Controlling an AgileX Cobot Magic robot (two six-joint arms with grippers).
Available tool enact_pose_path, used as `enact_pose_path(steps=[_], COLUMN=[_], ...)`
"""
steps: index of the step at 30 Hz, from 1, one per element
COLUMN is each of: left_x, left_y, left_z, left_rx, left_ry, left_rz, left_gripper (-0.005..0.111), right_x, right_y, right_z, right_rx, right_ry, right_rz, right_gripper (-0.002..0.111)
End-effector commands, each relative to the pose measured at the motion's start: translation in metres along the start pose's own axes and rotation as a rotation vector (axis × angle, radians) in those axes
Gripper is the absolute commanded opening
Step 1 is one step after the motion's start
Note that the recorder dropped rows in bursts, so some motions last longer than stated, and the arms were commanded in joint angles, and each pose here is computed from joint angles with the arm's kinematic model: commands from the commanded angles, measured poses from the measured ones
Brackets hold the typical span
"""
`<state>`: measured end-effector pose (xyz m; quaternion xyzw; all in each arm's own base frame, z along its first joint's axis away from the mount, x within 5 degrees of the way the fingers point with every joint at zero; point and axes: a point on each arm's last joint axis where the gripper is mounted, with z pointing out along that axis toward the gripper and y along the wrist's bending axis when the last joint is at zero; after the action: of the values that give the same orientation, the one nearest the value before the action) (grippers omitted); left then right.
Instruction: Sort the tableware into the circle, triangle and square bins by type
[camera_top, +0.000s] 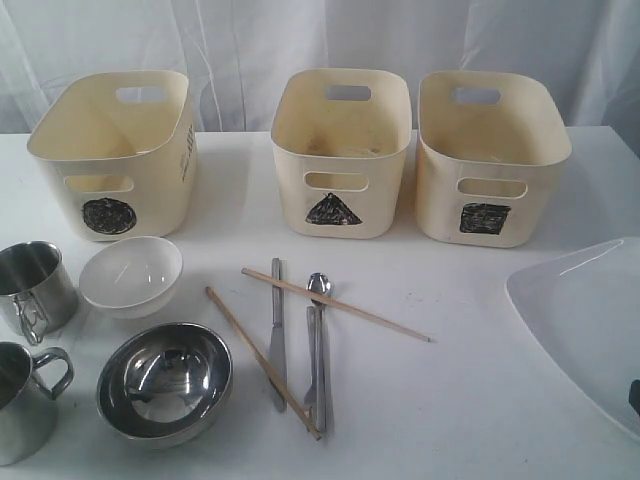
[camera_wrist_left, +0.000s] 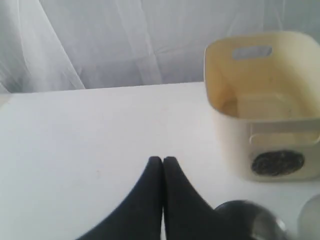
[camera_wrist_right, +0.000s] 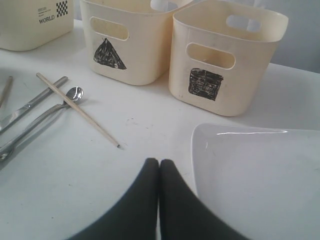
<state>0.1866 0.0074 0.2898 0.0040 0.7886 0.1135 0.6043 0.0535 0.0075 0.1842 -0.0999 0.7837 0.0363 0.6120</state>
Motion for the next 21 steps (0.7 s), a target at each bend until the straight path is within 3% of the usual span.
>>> enact_pose_path(steps=[1,2,4,5,6,9,11,13,17,19,21], left_x=[0.006,0.007,0.007,0.008,0.009,0.016,0.022,0.022,0.019,0.016,0.009], left_y=[-0.010,-0.011,-0.007,-0.004,0.002,0.021,0.027,0.025,0.015,0.009,0.005], left_z=[-0.001,-0.001,-0.001,-0.001,-0.001,-0.004,-0.007,-0.007,-0.003,-0.002,-0.001], left_rx=[0.118,0.131,0.091,0.057,0.002,-0.237,-0.340,-0.350,-0.262,-0.185,-0.095], left_ry=[0.024,0.018,0.033,0.050,0.079,0.153,0.162,0.117,0.050,0.045,0.024], left_rz=[0.486,0.557,0.570,0.552,0.459,-0.031,-0.416,-0.688,-1.317,-1.520,-1.465], left_gripper=[0.000,0.000,0.000,0.000,0.000,0.000,0.000,0.000,0.000,0.000,0.000], right_x=[0.001,0.001,0.001,0.001,0.001,0.001,0.001,0.001,0.001,0.001,0.001], right_y=[0.000,0.000,0.000,0.000,0.000,0.000,0.000,0.000,0.000,0.000,0.000], right_z=[0.000,0.000,0.000,0.000,0.000,0.000,0.000,0.000,0.000,0.000,0.000], right_rx=[-0.002,-0.002,-0.002,-0.002,-0.002,-0.002,-0.002,-0.002,-0.002,-0.002,-0.002], right_ry=[-0.003,-0.003,-0.003,-0.003,-0.003,-0.003,-0.003,-0.003,-0.003,-0.003,-0.003], right_rz=[0.004,0.004,0.004,0.004,0.004,0.004,0.004,0.004,0.004,0.004,0.004], right_gripper=[0.000,0.000,0.000,0.000,0.000,0.000,0.000,0.000,0.000,0.000,0.000])
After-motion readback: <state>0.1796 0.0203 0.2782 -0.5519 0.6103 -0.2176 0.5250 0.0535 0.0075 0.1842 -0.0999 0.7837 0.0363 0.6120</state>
